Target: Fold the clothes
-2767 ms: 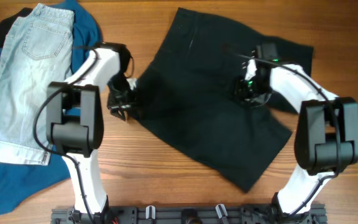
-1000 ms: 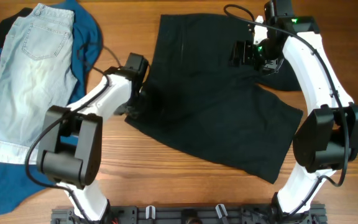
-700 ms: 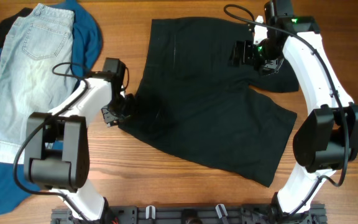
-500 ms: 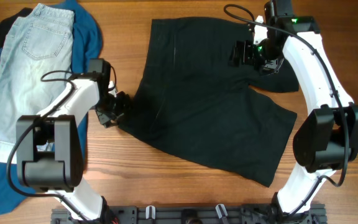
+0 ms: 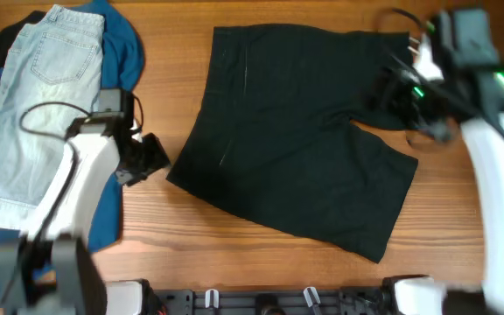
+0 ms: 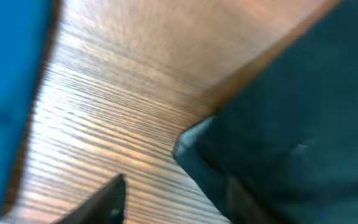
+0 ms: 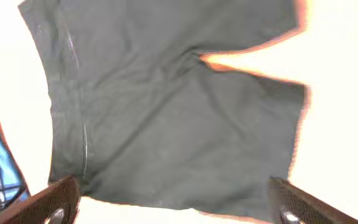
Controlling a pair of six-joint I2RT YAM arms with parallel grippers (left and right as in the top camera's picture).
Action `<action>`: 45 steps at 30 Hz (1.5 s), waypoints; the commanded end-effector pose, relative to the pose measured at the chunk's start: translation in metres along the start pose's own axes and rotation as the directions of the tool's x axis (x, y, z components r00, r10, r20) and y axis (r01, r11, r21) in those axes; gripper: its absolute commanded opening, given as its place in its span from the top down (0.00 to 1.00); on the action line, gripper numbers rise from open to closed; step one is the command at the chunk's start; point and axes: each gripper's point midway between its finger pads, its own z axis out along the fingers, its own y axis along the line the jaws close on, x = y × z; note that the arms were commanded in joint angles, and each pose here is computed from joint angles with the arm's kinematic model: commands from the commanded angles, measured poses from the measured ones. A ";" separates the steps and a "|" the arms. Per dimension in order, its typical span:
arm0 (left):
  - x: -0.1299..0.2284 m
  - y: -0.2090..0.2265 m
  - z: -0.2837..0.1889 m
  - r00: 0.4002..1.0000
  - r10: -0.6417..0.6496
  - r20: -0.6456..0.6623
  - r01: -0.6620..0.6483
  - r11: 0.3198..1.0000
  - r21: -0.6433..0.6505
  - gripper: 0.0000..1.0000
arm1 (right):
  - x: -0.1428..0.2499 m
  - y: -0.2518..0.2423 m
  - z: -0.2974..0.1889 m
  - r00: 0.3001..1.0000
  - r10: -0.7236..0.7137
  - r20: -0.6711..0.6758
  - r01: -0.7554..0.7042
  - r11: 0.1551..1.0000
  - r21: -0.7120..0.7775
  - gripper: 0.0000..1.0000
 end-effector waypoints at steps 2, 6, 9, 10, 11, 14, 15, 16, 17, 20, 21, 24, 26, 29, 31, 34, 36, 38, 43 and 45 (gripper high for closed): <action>-0.009 0.003 -0.020 0.982 -0.154 0.105 0.156 0.988 -0.012 0.56 | 0.021 -0.042 -0.044 0.955 0.266 0.133 -0.278 0.957 0.084 0.00; -0.009 -0.010 0.009 0.960 -0.254 0.118 0.255 0.967 0.009 0.64 | 0.055 -0.058 -0.022 0.944 0.323 0.061 -0.329 0.935 0.132 0.00; -0.001 -0.028 0.036 0.973 -0.213 0.086 0.214 0.977 -0.005 0.58 | 0.086 -0.071 0.018 0.922 0.382 -0.065 -0.358 0.904 0.234 0.00; 0.003 -0.029 0.042 0.975 -0.211 0.071 0.213 0.977 -0.018 0.56 | 0.093 -0.073 0.026 0.907 0.413 -0.087 -0.380 0.889 0.257 0.00; 0.008 -0.028 0.048 0.976 -0.214 0.051 0.216 0.976 -0.039 0.54 | 0.101 -0.077 0.035 0.887 0.450 -0.103 -0.407 0.868 0.285 0.00; 0.020 -0.023 0.066 0.979 -0.206 -0.007 0.204 0.974 -0.099 0.50 | 0.114 -0.086 0.050 0.849 0.517 -0.110 -0.456 0.821 0.343 0.00; 0.024 -0.020 0.068 0.978 -0.208 -0.022 0.204 0.972 -0.114 0.50 | 0.115 -0.086 0.053 0.849 0.517 -0.113 -0.454 0.821 0.346 0.00; 0.025 -0.019 0.068 0.978 -0.209 -0.027 0.204 0.972 -0.120 0.50 | 0.115 -0.087 0.054 0.848 0.518 -0.113 -0.454 0.820 0.348 0.00; 0.027 -0.017 0.068 0.977 -0.209 -0.031 0.204 0.971 -0.127 0.48 | 0.114 -0.086 0.055 0.849 0.517 -0.111 -0.455 0.822 0.343 0.00; 0.032 -0.014 0.066 0.976 -0.212 -0.050 0.203 0.968 -0.146 0.43 | 0.109 -0.083 0.057 0.854 0.511 -0.099 -0.459 0.829 0.320 0.00; 0.035 -0.012 0.065 0.975 -0.213 -0.057 0.202 0.967 -0.155 0.41 | 0.108 -0.082 0.058 0.855 0.510 -0.096 -0.460 0.830 0.315 0.00; 0.040 -0.010 0.056 0.976 -0.205 -0.070 0.192 0.968 -0.160 0.36 | 0.104 -0.080 0.059 0.858 0.506 -0.088 -0.461 0.835 0.301 0.00; 0.039 -0.010 0.055 0.976 -0.206 -0.068 0.193 0.968 -0.158 0.29 | 0.102 -0.079 0.060 0.863 0.497 -0.086 -0.455 0.841 0.292 0.00; 0.034 -0.014 0.061 0.978 -0.202 -0.047 0.195 0.972 -0.133 0.24 | 0.101 -0.079 0.060 0.863 0.497 -0.085 -0.456 0.841 0.290 0.00; 0.031 -0.016 0.067 0.977 -0.210 -0.026 0.206 0.973 -0.105 0.23 | 0.102 -0.079 0.060 0.863 0.498 -0.086 -0.456 0.841 0.290 0.00; 0.031 -0.018 0.077 0.978 -0.208 -0.015 0.206 0.976 -0.077 0.31 | 0.106 -0.076 0.063 0.859 0.500 -0.111 -0.454 0.844 0.284 0.01; 0.035 -0.014 0.081 0.976 -0.216 -0.024 0.213 0.973 -0.087 0.47 | 0.113 -0.076 0.067 0.851 0.505 -0.143 -0.452 0.843 0.291 0.02; 0.038 -0.012 0.084 0.976 -0.216 -0.028 0.213 0.973 -0.092 0.58 | 0.121 -0.075 0.071 0.840 0.513 -0.177 -0.452 0.842 0.294 0.06; 0.033 -0.015 0.085 0.977 -0.213 -0.009 0.212 0.975 -0.070 0.96 | 0.157 -0.087 0.091 0.760 0.603 -0.240 -0.493 0.777 0.392 0.12; 0.031 -0.016 0.086 0.977 -0.212 -0.004 0.212 0.975 -0.063 0.96 | 0.176 -0.090 0.103 0.704 0.658 -0.268 -0.522 0.735 0.432 0.15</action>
